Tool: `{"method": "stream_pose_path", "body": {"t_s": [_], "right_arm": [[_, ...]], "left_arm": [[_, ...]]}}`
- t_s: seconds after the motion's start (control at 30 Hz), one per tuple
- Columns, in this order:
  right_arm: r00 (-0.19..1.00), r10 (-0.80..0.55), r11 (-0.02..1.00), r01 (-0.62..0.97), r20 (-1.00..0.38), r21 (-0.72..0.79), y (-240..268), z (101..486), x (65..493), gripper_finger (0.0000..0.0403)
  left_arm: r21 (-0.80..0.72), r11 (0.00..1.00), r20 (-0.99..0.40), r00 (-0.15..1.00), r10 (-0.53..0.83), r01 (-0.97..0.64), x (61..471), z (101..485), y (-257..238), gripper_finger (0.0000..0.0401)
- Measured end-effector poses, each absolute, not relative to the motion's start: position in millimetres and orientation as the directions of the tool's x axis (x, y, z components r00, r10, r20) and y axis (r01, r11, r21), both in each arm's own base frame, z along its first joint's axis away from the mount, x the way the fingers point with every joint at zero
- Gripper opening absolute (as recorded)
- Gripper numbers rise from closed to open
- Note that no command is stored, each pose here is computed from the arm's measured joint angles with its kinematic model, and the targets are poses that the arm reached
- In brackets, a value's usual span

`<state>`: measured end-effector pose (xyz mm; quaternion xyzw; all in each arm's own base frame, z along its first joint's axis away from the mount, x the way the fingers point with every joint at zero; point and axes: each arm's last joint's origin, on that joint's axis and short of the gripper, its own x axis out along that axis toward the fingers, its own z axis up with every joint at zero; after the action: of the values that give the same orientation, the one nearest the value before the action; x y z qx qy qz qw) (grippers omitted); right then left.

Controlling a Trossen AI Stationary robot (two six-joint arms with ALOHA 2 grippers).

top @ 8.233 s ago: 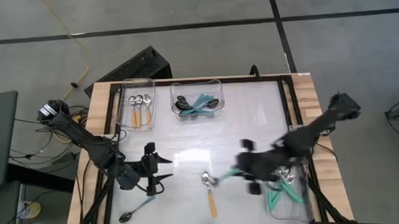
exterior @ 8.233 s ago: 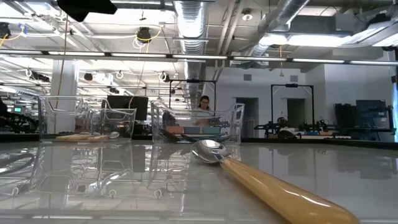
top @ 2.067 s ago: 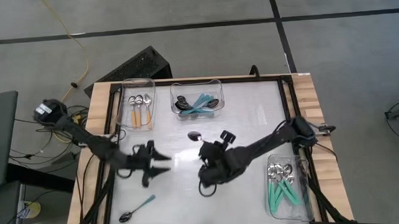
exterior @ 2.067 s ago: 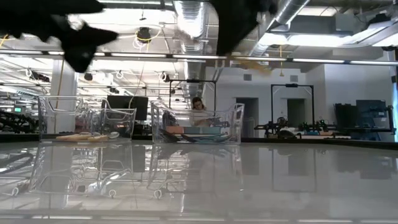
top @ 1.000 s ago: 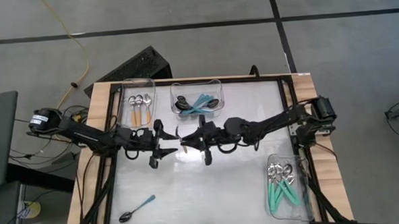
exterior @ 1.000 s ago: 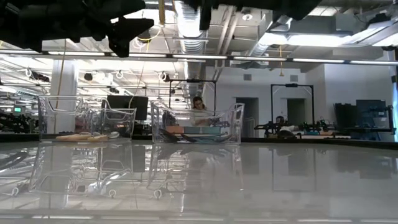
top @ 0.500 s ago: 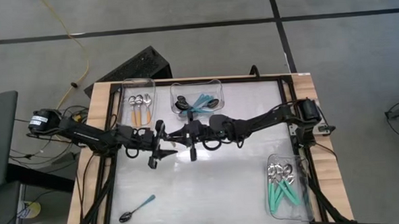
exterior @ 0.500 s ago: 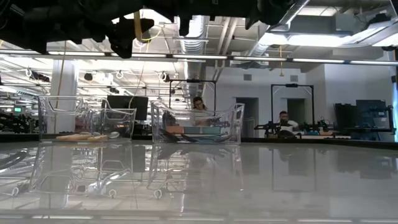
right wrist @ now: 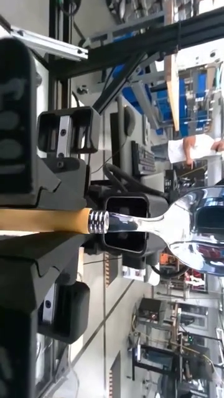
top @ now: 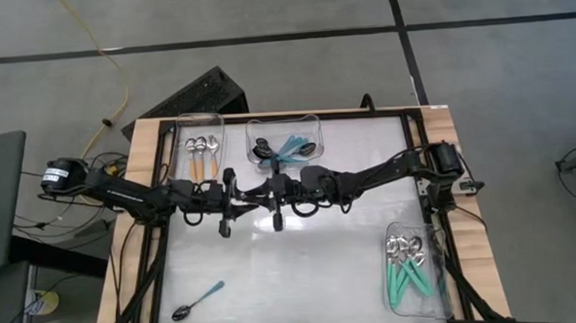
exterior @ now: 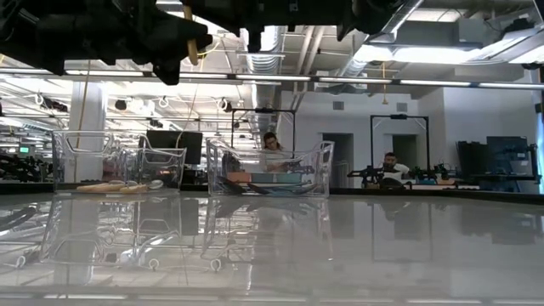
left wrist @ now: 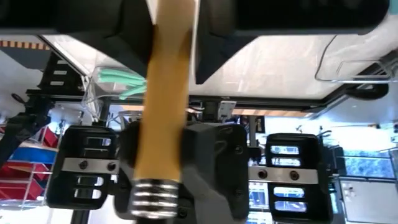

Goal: Sort silverware by color (type)
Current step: Put the yellow spoon into the top left transparent bin

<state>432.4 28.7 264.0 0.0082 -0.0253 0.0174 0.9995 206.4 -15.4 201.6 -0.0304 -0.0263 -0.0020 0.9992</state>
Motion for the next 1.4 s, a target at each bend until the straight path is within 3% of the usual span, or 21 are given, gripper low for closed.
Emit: {"method": "stream_pose_path", "body": {"t_s": [0.07, 0.2, 0.47, 0.57, 0.63, 0.77, 0.93, 1.1, 1.23, 1.4], "right_arm": [[0.998, 0.031, 0.999, -0.032, 0.05, 0.016, 27.5, 263.9, 432.5, 0.006], [0.999, 0.024, 0.999, -0.025, 0.024, 0.028, 25.1, 261.6, 432.7, 0.0079], [0.991, -0.013, 1.0, 0.013, -0.136, -0.002, 12.4, 268.8, 420.1, 0.0284], [0.973, -0.036, 0.999, 0.034, -0.227, -0.011, 5.9, 282.6, 404.2, 0.0334], [0.955, -0.041, 0.999, 0.039, -0.293, -0.012, 4.6, 285.7, 395.8, 0.0352], [0.942, -0.028, 1.0, 0.028, -0.334, -0.004, 9.8, 289.8, 388.1, 0.0363], [0.944, -0.023, 1.0, 0.023, -0.33, -0.003, 11.3, 285.2, 392.1, 0.036], [0.928, -0.023, 1.0, 0.024, -0.373, -0.003, 11.9, 269.4, 398.9, 0.0359], [0.921, -0.016, 1.0, 0.019, -0.388, 0.004, 14.0, 266.8, 398.9, 0.0359], [0.912, -0.007, 1.0, 0.009, -0.409, 0.005, 18.5, 265.0, 397.8, 0.0359]], "left_arm": [[-0.054, 0.999, 0.052, 0.999, -0.002, 0.005, 206.4, 201.6, -15.3, 0.0053], [-0.05, 0.999, 0.041, 0.999, 0.006, -0.004, 206.4, 200.4, -14.9, 0.0048], [-0.105, 0.986, -0.015, 0.992, 0.128, -0.128, 200.0, 201.2, 3.7, 0.0048], [-0.15, 0.956, -0.086, 0.967, 0.239, -0.25, 189.3, 211.4, 25.1, 0.0048], [-0.172, 0.912, -0.219, 0.917, 0.332, -0.371, 177.0, 221.2, 42.6, 0.0048], [-0.158, 0.786, -0.449, 0.753, 0.482, -0.598, 148.4, 251.1, 73.2, 0.0048], [-0.115, 0.617, -0.597, 0.55, 0.584, -0.779, 122.1, 262.9, 102.0, 0.0048], [-0.067, 0.476, -0.78, 0.344, 0.524, -0.877, 105.5, 238.7, 123.3, 0.0048], [-0.045, 0.429, -0.84, 0.267, 0.473, -0.902, 102.9, 226.6, 133.9, 0.005], [-0.018, 0.417, -0.891, 0.204, 0.405, -0.909, 105.9, 214.0, 138.7, 0.0117]]}}
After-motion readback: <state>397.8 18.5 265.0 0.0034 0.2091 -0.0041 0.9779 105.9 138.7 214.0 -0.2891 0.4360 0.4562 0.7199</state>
